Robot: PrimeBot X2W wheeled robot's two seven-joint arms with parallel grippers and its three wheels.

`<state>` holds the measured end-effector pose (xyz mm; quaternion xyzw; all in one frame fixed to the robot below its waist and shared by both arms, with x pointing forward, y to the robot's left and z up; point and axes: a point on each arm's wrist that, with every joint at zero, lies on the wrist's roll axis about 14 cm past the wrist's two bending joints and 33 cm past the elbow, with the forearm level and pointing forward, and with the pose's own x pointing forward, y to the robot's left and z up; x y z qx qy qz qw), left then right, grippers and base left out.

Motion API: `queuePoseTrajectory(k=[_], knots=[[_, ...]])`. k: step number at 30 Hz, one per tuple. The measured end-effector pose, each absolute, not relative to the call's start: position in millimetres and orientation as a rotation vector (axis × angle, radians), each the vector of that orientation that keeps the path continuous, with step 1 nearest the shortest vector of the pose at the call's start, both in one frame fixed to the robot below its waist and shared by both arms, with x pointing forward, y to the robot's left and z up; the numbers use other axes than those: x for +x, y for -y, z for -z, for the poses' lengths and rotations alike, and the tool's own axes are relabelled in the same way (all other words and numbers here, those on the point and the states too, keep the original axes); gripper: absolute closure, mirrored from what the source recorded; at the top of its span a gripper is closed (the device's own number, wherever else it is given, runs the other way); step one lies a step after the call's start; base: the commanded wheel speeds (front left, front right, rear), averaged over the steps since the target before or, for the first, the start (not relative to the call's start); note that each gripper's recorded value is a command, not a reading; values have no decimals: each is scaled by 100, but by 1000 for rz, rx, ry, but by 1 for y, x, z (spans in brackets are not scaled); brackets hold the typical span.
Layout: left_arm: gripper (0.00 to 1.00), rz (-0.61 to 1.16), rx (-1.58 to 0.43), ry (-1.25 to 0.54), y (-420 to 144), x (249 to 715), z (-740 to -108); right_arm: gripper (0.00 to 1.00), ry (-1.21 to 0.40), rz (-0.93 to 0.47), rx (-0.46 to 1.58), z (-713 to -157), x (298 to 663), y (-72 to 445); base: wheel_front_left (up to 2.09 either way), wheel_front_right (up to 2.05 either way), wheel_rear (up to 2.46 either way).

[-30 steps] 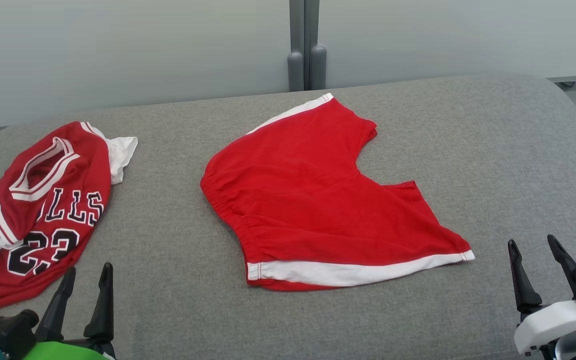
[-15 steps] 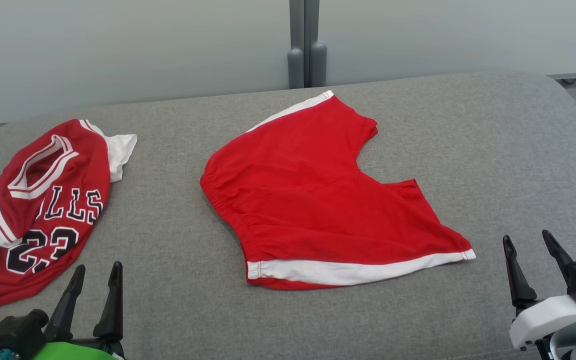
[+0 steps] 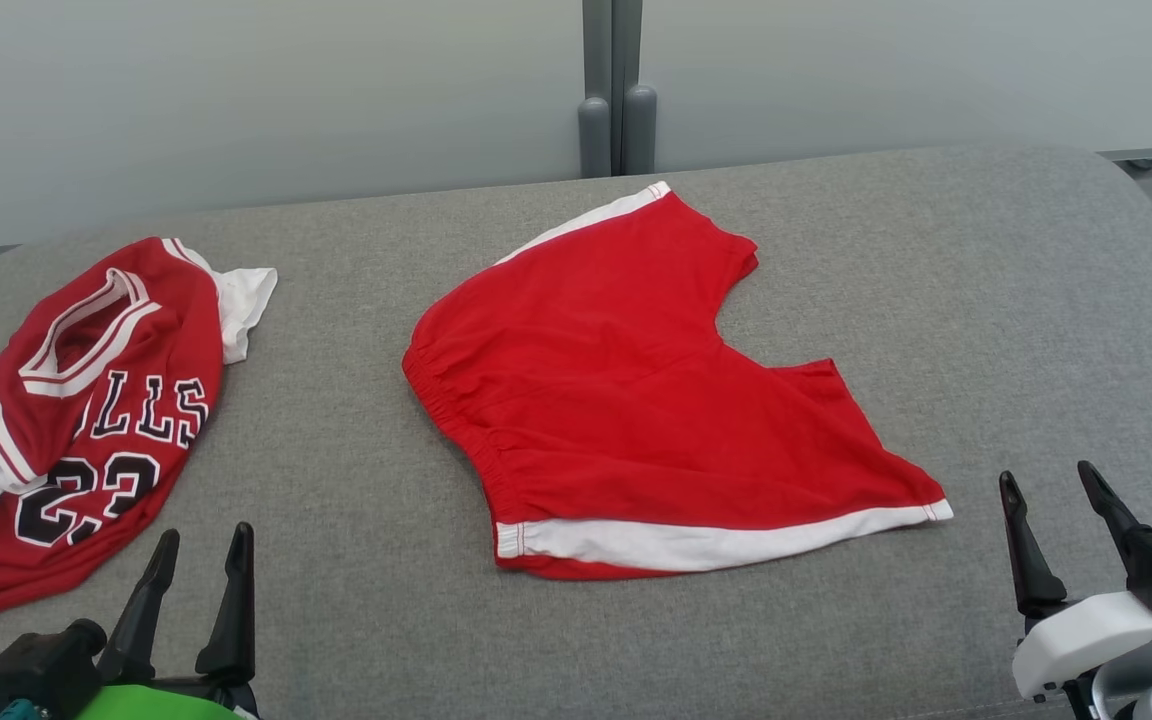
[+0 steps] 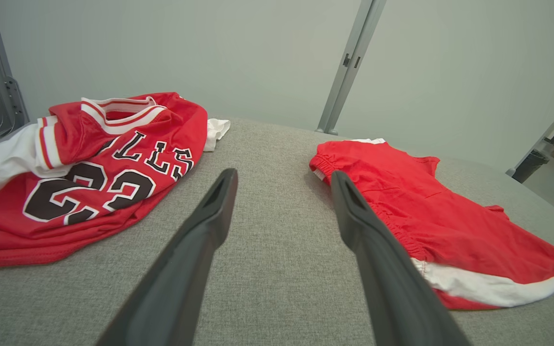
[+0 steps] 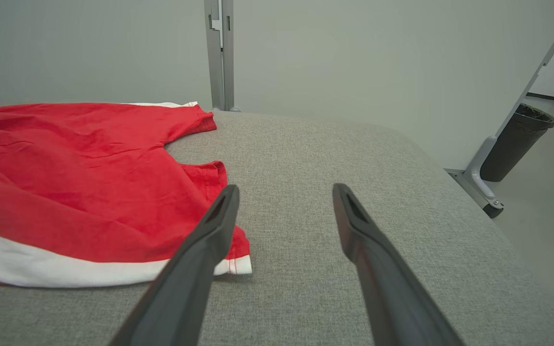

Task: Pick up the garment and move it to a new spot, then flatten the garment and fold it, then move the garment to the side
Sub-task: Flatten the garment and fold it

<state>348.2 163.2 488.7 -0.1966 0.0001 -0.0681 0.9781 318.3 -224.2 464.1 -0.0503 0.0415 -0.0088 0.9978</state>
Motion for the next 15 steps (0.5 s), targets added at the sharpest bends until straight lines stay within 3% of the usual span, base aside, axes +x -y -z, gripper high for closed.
queuePoseTrajectory(k=[15], knots=[[0, 126, -387, -6, -166, 346, -486, 0, -85, 21, -107, -463, 318, 225, 0, 0, 0]])
